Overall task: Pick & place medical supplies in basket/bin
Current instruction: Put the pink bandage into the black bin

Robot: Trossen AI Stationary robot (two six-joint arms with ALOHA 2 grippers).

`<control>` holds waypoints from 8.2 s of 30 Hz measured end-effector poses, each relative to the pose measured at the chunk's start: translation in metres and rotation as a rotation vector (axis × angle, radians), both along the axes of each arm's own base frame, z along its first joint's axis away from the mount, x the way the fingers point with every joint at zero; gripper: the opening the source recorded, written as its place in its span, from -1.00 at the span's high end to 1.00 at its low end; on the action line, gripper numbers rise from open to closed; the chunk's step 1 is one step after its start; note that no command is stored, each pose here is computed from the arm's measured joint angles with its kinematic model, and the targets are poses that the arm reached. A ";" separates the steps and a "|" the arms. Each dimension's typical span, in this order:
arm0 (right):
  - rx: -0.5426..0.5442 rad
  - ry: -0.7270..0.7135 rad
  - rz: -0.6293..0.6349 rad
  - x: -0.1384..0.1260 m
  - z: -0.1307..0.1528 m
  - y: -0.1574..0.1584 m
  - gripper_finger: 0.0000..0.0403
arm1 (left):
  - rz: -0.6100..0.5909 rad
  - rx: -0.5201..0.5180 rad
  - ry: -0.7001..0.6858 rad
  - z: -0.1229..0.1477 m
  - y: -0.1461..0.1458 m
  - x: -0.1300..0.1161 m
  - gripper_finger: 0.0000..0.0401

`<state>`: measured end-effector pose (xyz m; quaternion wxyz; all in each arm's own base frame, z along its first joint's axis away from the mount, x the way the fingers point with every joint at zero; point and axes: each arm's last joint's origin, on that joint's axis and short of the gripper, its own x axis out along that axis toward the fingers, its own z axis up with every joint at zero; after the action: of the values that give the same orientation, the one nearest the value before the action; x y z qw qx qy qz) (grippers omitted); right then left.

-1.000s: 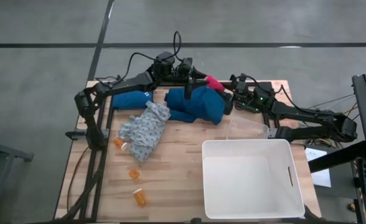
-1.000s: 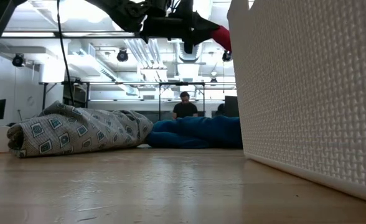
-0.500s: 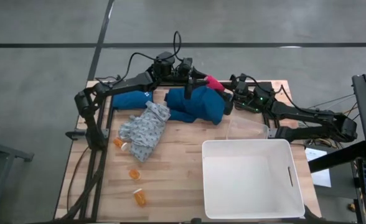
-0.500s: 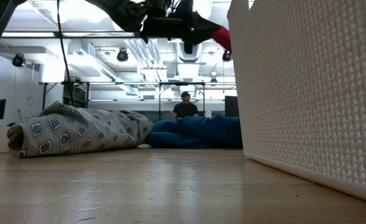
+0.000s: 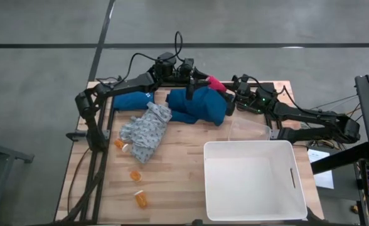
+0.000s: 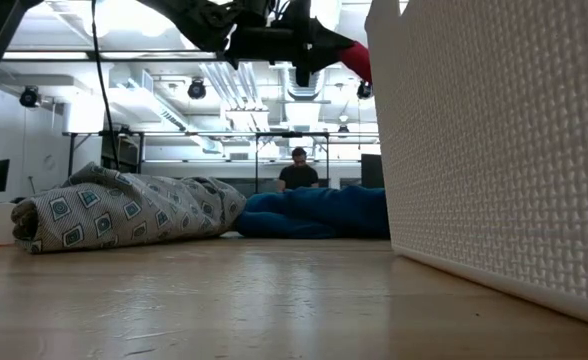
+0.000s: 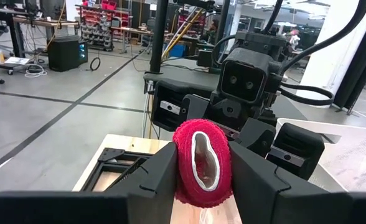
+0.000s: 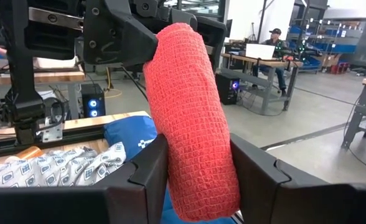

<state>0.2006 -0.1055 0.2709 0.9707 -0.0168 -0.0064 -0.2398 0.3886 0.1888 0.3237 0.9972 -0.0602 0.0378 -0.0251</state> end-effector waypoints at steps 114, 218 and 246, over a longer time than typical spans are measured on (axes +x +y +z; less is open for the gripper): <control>0.742 0.480 -0.720 -0.083 0.047 -0.048 0.30 | 0.022 0.001 0.095 -0.011 0.000 -0.001 -0.92; 0.971 0.529 -0.766 -0.109 -0.079 -0.040 0.30 | 0.016 0.107 0.092 -0.011 0.000 -0.001 -0.93; 0.955 0.527 -0.739 -0.108 -0.078 -0.041 0.28 | 0.016 0.110 0.092 -0.011 0.000 -0.001 -0.93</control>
<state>0.0925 -0.1460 0.1925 0.6942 0.3567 0.3449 -0.5214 0.3874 0.1889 0.3124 0.9963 -0.0069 0.0846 -0.0124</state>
